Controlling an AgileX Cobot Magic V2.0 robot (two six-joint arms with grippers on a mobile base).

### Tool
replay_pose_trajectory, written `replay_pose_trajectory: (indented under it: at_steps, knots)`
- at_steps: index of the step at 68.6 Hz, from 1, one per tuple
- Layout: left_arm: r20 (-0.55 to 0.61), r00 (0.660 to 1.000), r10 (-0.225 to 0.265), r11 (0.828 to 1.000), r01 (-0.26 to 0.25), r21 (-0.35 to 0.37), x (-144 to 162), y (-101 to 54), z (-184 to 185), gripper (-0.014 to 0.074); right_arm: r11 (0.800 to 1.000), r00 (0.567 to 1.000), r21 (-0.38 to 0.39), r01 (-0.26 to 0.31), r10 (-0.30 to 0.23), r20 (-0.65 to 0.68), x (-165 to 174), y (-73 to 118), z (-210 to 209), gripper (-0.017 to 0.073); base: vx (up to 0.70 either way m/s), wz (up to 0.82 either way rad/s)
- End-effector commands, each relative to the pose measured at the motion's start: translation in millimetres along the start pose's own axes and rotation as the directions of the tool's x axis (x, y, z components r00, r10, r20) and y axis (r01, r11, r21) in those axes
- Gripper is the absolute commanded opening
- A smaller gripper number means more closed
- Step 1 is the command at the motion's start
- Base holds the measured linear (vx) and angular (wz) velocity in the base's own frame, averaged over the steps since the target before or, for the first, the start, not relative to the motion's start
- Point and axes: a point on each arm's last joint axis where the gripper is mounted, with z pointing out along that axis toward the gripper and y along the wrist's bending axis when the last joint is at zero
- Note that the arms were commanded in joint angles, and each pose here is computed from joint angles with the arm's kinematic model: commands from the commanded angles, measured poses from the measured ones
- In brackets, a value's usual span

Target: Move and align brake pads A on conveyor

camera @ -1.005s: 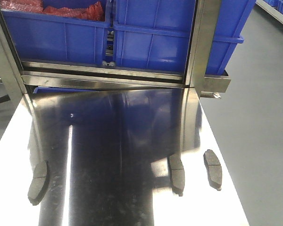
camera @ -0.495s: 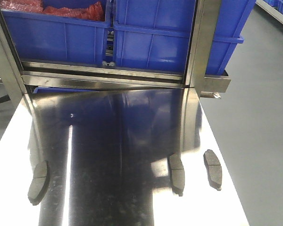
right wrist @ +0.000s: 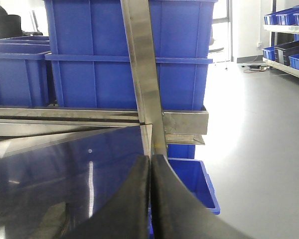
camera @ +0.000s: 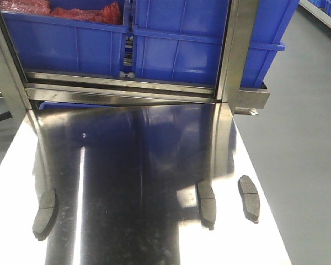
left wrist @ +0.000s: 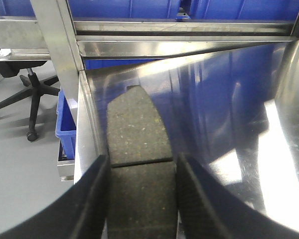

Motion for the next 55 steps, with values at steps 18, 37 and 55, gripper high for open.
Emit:
replay_pose_trajectory:
  at_steps: [18,37,55]
  knots:
    - [0.120,0.993,-0.005,1.000,0.006,-0.005,-17.0,0.3,-5.1,0.0072,1.000,0.997,-0.007,0.004,-0.004,0.076,-2.3,0.1,-0.8,-0.0005,0.00,0.00]
    - [0.120,0.993,-0.005,1.000,0.006,-0.005,-17.0,0.3,-5.1,0.0072,1.000,1.000,-0.006,0.025,-0.025,0.012,-58.2,6.7,-5.9,-0.0005,0.00,0.00]
    - [0.120,0.993,-0.005,1.000,0.006,-0.005,-17.0,0.3,-5.1,0.0072,0.984,0.980,0.040,0.171,-0.166,-0.111,-113.0,7.9,8.4,-0.0005,0.00,0.00]
